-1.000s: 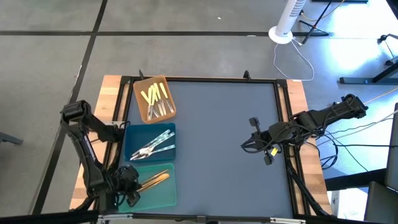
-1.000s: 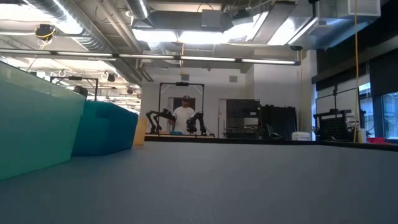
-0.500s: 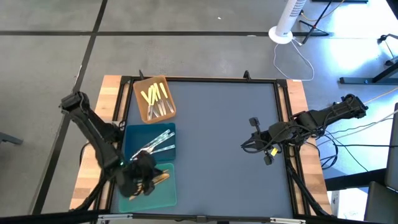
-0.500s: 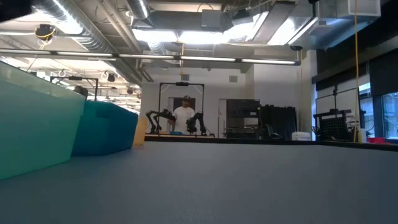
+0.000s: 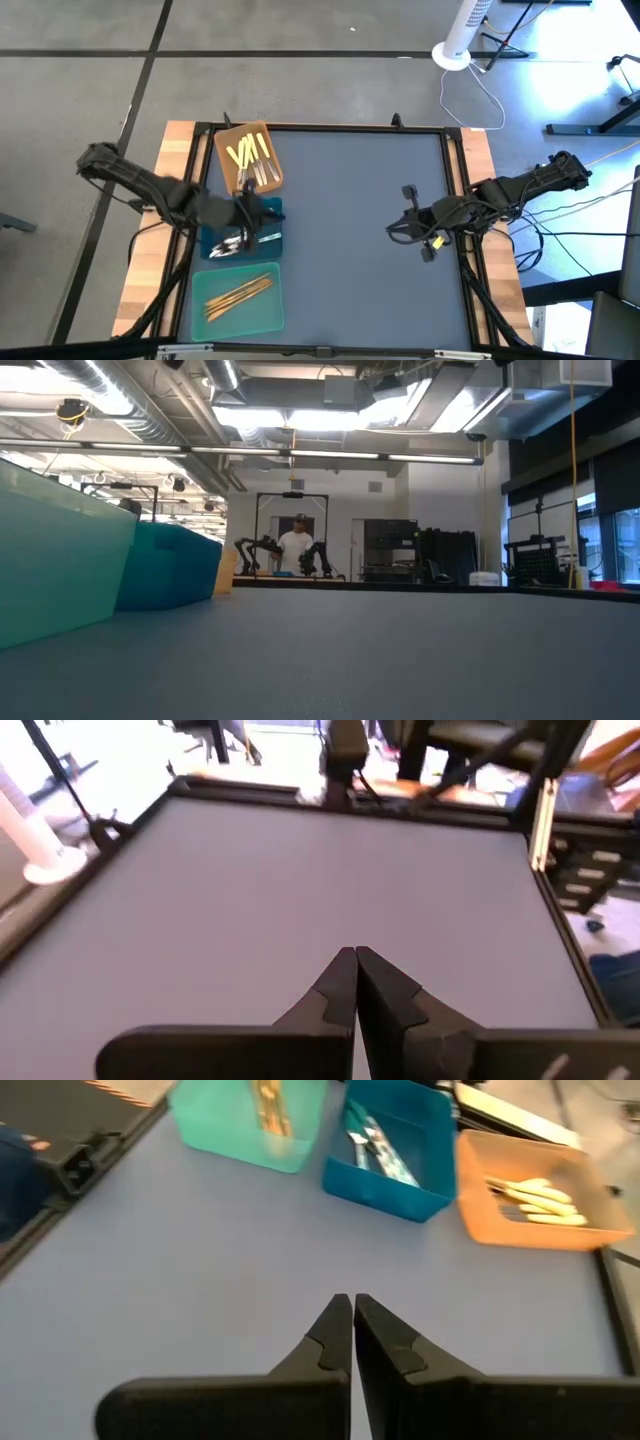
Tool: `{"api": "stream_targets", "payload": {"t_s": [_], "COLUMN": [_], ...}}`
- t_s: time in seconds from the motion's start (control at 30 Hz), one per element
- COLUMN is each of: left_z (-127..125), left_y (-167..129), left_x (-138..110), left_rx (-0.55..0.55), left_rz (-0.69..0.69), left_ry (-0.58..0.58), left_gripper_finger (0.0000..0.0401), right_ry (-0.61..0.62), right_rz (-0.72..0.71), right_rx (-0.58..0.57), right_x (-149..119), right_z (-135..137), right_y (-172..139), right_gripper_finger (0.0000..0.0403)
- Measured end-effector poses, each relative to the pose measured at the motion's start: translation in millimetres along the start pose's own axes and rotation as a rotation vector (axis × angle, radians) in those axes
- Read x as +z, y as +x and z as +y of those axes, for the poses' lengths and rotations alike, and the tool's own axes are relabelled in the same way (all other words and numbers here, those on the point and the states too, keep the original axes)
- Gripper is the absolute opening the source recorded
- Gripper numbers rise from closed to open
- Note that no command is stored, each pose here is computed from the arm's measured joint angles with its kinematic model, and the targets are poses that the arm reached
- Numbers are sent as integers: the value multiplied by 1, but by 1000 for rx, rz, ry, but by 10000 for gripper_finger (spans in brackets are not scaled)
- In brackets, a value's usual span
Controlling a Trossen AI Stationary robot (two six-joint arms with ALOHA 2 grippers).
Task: Sort silverware by color (type)
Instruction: Return to Home Position
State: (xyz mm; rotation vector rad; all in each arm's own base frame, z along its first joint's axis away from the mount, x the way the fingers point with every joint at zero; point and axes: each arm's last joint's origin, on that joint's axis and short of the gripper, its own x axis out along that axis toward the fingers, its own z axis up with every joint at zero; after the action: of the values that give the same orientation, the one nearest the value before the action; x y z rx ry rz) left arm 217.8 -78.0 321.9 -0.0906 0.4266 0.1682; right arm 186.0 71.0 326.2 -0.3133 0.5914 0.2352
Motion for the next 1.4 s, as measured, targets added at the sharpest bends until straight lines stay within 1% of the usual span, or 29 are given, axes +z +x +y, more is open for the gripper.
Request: {"api": "stream_targets", "payload": {"t_s": [0.17,0.37,0.57,0.73,1.03,1.23,1.4], "left_z": [29,51,67,77,93,98,99], "left_y": [-20,-53,-84,-107,-142,-152,-152], "left_x": [16,26,29,26,13,7,3], "left_rx": [3,27,56,66,74,75,83], "left_rz": [-78,-190,-289,-329,-368,-375,-365], "left_ry": [5,18,26,56,102,106,149], "left_gripper_finger": [0,0,0,0,0,0,0], "right_ry": [0,3,31,39,85,112,124], "right_rz": [11,5,-115,-219,-398,-433,-468], "right_rx": [-83,-111,-129,-145,-170,-171,-175], "right_x": [0,1,10,11,-4,-23,-35], "right_z": [-2,-3,-6,-11,-21,-24,-26], "right_y": [0,0,-9,-34,-94,-122,-139], "right_gripper_finger": [5,5,5,5,5,5,5]}}
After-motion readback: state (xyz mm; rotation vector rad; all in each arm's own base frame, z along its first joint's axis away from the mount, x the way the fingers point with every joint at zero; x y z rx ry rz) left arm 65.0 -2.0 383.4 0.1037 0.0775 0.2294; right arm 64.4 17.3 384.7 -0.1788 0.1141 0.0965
